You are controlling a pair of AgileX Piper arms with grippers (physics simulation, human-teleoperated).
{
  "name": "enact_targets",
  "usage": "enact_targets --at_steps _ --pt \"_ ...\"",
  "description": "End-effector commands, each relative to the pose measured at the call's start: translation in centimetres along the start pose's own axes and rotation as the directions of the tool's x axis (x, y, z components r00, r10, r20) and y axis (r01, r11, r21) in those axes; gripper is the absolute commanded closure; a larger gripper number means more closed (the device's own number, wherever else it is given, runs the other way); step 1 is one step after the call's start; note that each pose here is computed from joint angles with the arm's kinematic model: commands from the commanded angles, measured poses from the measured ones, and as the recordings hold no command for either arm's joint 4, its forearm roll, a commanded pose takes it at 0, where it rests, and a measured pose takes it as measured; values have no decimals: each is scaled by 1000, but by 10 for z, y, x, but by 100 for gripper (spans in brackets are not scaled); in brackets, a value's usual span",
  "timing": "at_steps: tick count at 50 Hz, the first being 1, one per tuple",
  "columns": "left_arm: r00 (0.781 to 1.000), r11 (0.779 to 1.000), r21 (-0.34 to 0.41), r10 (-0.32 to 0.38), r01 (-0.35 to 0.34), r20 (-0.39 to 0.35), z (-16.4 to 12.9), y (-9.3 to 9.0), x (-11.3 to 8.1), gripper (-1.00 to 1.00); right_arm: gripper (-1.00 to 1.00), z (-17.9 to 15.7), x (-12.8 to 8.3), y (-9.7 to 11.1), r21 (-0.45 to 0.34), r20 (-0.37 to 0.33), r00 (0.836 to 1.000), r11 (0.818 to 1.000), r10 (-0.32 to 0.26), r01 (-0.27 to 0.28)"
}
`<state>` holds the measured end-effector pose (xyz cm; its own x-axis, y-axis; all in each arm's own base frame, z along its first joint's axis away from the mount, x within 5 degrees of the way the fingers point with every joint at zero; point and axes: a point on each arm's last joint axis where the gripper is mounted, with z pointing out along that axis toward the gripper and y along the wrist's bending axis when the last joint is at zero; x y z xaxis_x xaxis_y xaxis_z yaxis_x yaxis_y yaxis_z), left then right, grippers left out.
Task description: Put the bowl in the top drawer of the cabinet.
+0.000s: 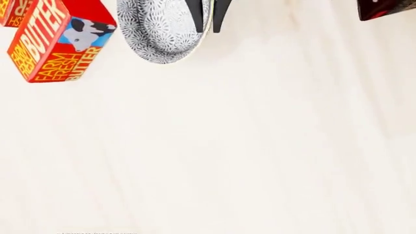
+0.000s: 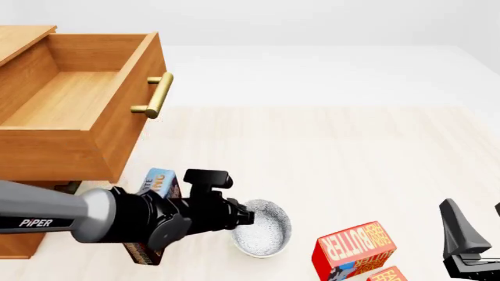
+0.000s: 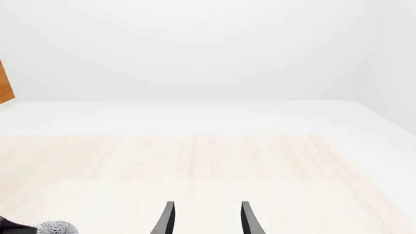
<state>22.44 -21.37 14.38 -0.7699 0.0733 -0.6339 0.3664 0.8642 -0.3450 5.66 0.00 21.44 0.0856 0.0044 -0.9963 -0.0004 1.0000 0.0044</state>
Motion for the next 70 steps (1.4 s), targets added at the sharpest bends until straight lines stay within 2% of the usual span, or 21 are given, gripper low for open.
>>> enact_targets --at_steps 1,11,19,32,37,44,70 --pt "1000 1000 18 -9 9 1 -3 -4 5 100 -100 0 0 0 0 0 1000 1000 0 0" --pt "1000 1000 26 5 -6 25 -11 -5 0 100 -100 0 0 0 0 0 1000 1000 0 0" --pt "997 999 34 39 -41 70 -27 -7 -12 100 -100 0 0 0 0 0 1000 1000 0 0" --pt "989 994 52 87 -94 117 -48 -12 -20 100 -100 0 0 0 0 0 1000 1000 0 0" --pt "988 994 52 94 -101 123 -52 -12 -21 100 -100 0 0 0 0 0 1000 1000 0 0" --pt "978 985 62 150 -160 145 -64 -15 -22 100 -100 0 0 0 0 0 1000 1000 0 0" --pt "958 967 93 216 -237 191 -92 -26 -22 100 -100 0 0 0 0 0 1000 1000 0 0"
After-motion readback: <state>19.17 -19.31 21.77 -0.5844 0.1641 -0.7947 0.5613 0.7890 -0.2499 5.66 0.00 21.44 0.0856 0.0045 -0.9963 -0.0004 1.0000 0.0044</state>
